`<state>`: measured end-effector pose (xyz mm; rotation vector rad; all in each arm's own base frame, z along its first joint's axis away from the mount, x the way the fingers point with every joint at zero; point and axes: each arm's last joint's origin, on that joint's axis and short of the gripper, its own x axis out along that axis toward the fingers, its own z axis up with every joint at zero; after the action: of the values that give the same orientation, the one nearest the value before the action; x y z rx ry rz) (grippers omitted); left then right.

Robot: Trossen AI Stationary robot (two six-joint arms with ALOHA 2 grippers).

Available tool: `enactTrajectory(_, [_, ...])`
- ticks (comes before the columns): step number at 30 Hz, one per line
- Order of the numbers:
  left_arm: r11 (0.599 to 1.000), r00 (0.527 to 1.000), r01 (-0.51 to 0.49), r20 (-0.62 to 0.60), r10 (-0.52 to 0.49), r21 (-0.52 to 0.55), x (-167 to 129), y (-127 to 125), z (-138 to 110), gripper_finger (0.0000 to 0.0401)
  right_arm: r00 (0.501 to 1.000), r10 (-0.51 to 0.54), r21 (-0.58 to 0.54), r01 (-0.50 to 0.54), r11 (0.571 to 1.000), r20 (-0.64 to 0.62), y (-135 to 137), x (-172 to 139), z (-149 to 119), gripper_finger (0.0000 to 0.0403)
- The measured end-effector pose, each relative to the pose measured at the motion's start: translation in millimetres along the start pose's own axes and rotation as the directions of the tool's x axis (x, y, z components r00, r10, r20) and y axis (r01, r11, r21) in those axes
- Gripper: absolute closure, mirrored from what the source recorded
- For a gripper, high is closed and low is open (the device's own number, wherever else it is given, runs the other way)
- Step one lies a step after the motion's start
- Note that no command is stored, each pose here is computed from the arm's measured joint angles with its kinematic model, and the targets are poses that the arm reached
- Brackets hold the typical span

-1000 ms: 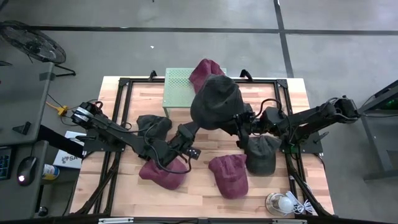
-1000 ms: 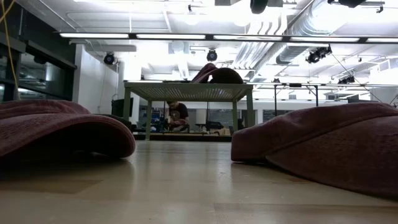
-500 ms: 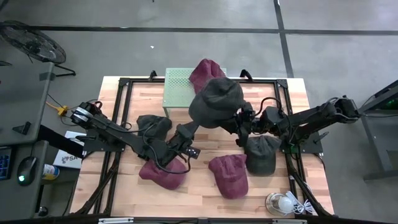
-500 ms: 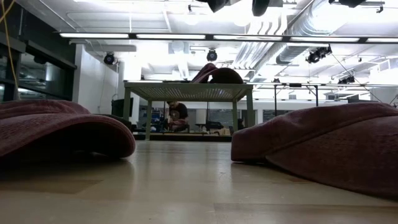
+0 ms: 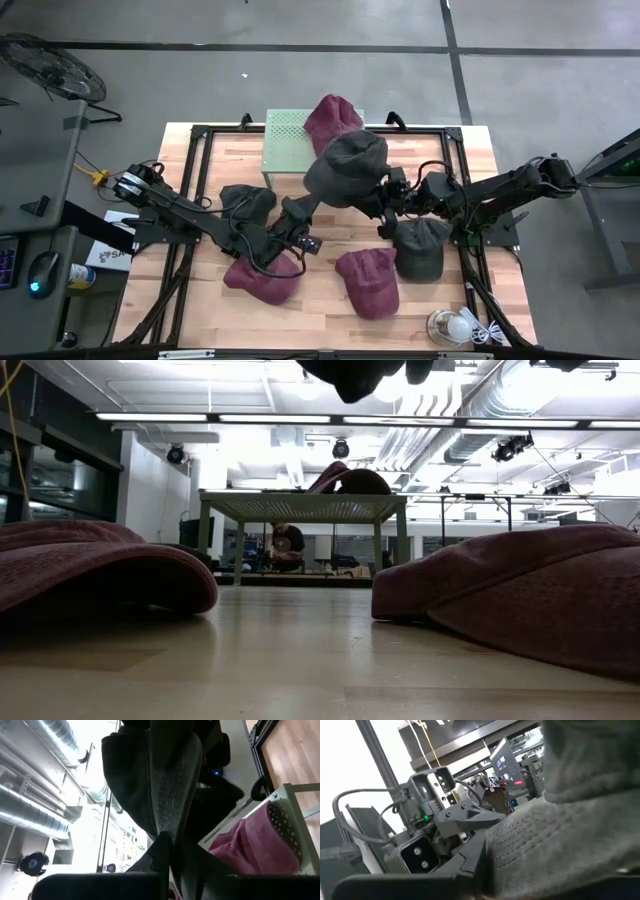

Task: Pick & Place hat
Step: Put the center black cap on the left side of shelf

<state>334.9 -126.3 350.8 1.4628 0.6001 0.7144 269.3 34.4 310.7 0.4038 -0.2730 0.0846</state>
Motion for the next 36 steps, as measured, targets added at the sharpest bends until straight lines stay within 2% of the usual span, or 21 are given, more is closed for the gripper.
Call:
enactTrajectory(8, [1.000,1.000,-0.006,-0.004,0.006,-0.024,0.1,3.9,-2.4,0.0390,0.999,-0.039,-0.053,0.039,0.998,-0.007,-1.3,-0.7,-0.5,0.0262])
enactTrajectory(17, [1.000,1.000,-0.007,-0.018,0.006,-0.025,-0.6,7.2,-5.4,0.0390,0.982,-0.142,-0.074,0.133,0.988,-0.122,-2.6,-15.4,5.0,0.0195])
enactTrajectory(28, [0.998,1.000,-0.014,-0.028,0.012,-0.054,-2.9,19.0,-14.2,0.0390,0.901,-0.271,-0.102,0.251,0.963,-0.338,-5.2,-49.7,10.6,0.0191])
enactTrajectory(36, [0.995,0.998,-0.027,-0.056,0.021,-0.098,-1.9,35.2,-28.9,0.0390,0.825,-0.274,-0.101,0.259,0.961,-0.495,2.1,-61.9,-4.7,0.0192])
